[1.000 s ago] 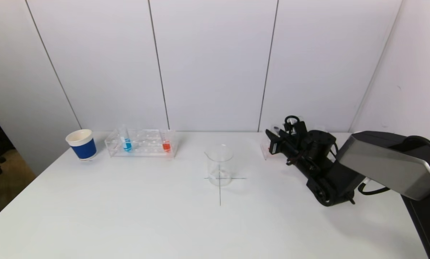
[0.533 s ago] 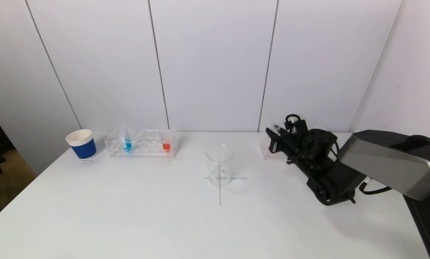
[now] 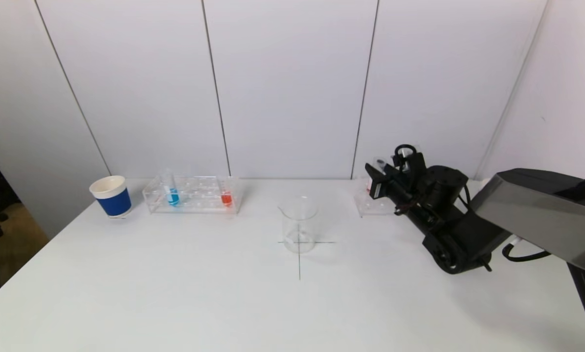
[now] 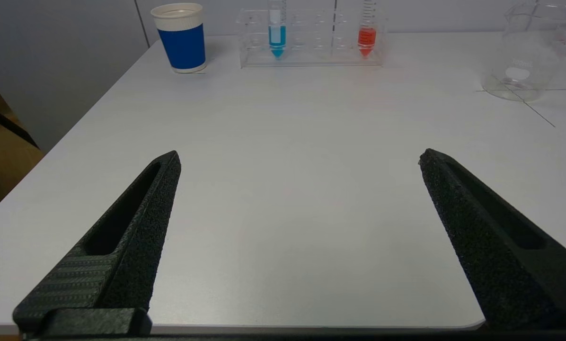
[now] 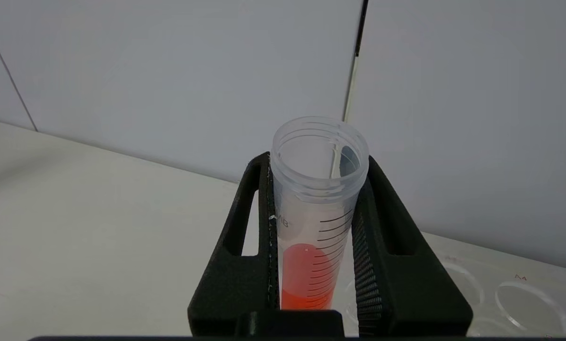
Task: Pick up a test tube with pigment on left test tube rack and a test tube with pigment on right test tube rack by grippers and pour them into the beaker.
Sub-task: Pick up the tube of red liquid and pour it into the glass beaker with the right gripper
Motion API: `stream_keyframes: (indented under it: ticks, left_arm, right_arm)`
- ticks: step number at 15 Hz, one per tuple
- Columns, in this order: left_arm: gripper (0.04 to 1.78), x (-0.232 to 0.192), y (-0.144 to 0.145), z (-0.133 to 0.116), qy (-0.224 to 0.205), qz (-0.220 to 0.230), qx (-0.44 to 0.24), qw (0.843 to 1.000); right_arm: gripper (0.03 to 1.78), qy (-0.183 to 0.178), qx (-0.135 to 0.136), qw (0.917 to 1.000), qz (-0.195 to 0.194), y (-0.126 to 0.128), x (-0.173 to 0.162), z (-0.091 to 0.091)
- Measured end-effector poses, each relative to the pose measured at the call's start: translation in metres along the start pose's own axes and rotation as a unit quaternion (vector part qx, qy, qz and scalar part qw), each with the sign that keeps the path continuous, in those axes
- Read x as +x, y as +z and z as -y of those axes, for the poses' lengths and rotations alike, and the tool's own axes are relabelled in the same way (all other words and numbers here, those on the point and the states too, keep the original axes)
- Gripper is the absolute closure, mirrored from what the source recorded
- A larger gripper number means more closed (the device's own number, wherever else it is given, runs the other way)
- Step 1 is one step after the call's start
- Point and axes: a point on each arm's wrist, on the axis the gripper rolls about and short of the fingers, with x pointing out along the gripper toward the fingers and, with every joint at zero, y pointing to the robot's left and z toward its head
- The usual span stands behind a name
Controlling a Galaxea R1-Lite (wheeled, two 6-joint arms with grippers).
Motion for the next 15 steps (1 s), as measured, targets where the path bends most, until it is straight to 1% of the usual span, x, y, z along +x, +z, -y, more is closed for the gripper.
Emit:
stream_keyframes:
  ticks: [5, 13, 15]
  left_arm:
    - [0.06, 0.000, 0.000, 0.000, 0.000, 0.000, 0.000, 1.000]
    - [0.06, 0.000, 0.000, 0.000, 0.000, 0.000, 0.000, 1.000]
    - [0.06, 0.000, 0.000, 0.000, 0.000, 0.000, 0.000, 1.000]
  right_arm:
    - [1.31, 0.002, -0.002, 0.9999, 0.017, 0.020, -0.002, -0.003]
    - [1.31, 0.007, -0.008, 0.9996, 0.025, 0.051, -0.007, -0.005]
    - [1.31, 0.013, -0.018, 0.9991, 0.037, 0.061, -0.008, -0.006]
